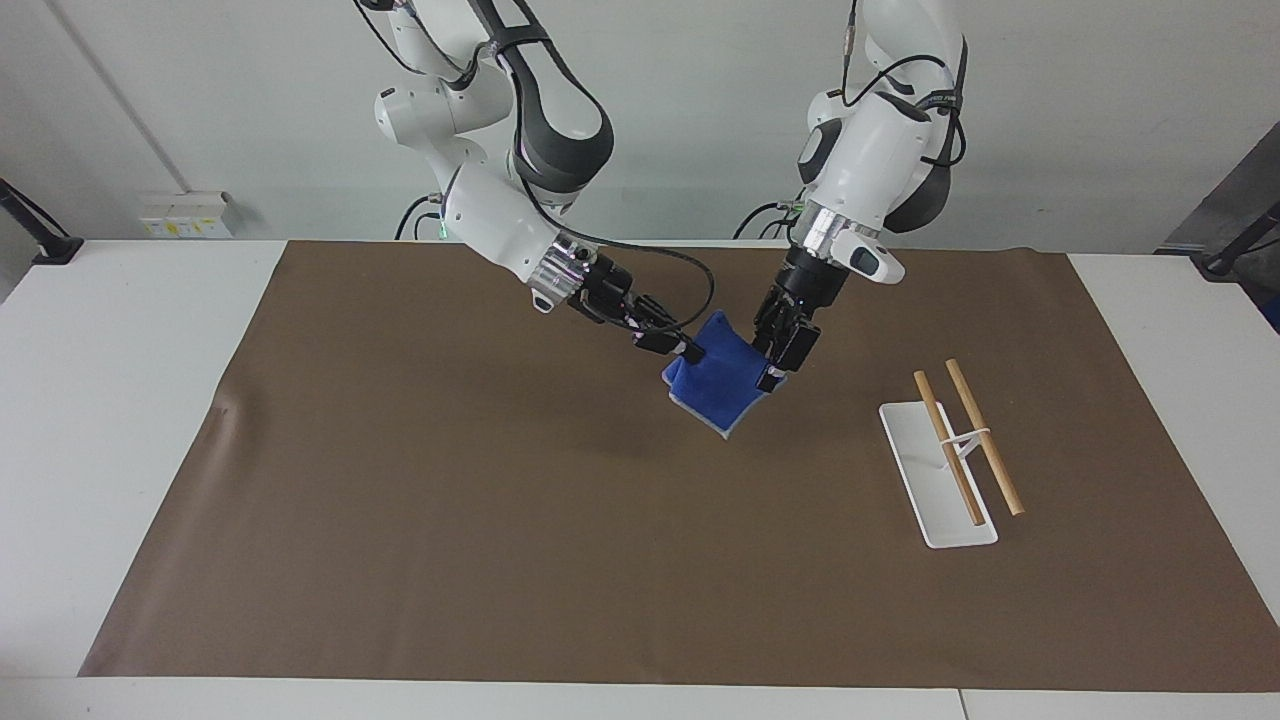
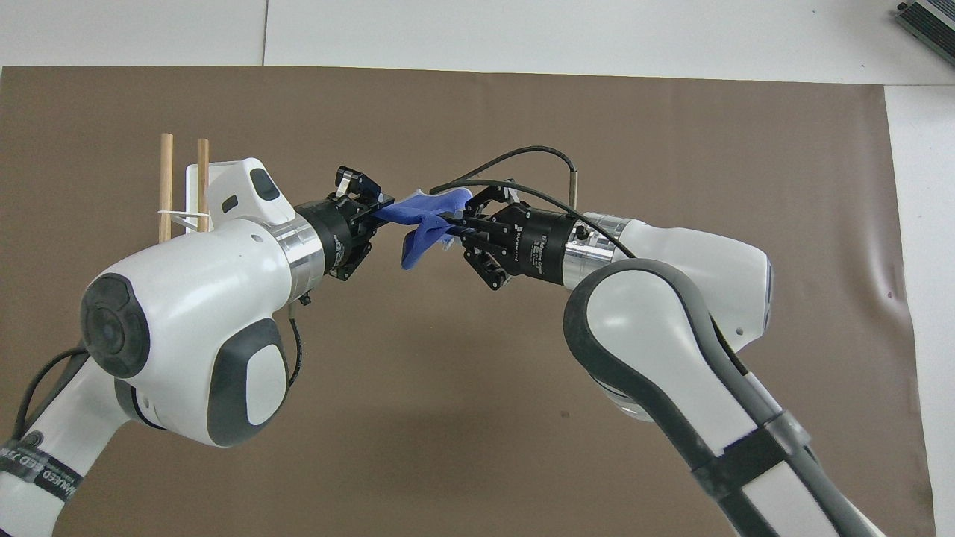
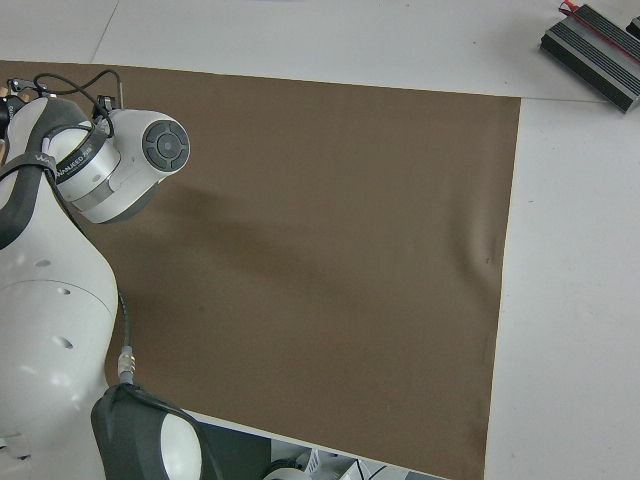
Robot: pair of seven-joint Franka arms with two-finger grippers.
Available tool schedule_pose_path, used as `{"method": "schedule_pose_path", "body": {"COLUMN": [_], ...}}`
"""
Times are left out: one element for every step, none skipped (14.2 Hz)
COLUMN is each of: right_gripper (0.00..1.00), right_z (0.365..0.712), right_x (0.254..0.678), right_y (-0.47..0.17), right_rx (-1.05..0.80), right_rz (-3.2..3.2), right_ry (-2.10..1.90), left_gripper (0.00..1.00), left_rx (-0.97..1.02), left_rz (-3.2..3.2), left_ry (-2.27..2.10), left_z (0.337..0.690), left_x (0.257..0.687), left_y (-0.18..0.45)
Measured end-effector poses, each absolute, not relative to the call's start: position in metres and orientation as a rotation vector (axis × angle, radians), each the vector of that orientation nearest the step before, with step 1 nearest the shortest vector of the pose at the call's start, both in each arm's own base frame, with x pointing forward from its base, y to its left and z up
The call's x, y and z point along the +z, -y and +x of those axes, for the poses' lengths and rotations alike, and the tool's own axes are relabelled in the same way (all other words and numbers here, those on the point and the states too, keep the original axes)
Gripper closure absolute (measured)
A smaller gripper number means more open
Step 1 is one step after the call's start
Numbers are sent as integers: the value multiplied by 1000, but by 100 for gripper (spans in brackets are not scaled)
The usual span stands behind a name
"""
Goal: Right arm passes towel to left arm to hang
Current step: 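Grasp the towel with the left gripper from the right gripper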
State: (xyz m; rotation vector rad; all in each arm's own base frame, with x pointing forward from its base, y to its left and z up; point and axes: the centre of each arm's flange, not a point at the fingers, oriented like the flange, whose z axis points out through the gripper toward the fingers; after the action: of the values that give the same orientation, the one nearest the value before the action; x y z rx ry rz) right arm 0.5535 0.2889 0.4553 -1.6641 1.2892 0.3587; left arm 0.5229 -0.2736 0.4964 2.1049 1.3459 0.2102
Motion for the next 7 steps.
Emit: {"method": "schedule_pose_path", "body": {"right_gripper": [92, 92, 92, 92, 92, 92, 92], "right_z": [553, 553, 553, 553, 553, 553, 553], "right_x": [455, 455, 455, 455, 455, 455, 455], "right_y": [-289, -289, -289, -289, -289, -289, -289], "right_rx": [359, 359, 359, 359, 359, 359, 359], "right_rz": [-1664, -1664, -1664, -1664, -1664, -1664, -1664], "right_ry": [-1289, -1289, -1289, -1289, -1289, -1289, -1289], "left_gripper": [89, 89, 97, 98, 98, 98, 98], "left_rx": [213, 214, 215, 216, 217, 218, 219], "left_rz": [2113, 2116, 2119, 2122, 2122, 2123, 2125], "left_ry": [-1336, -1332, -1328, -1325, -1324, -1324, -1321], "left_z": [523, 523, 523, 524, 524, 524, 524], "left_x": [496, 495, 495, 495, 495, 495, 495], "left_y": [274, 274, 273, 273, 273, 272, 272]}}
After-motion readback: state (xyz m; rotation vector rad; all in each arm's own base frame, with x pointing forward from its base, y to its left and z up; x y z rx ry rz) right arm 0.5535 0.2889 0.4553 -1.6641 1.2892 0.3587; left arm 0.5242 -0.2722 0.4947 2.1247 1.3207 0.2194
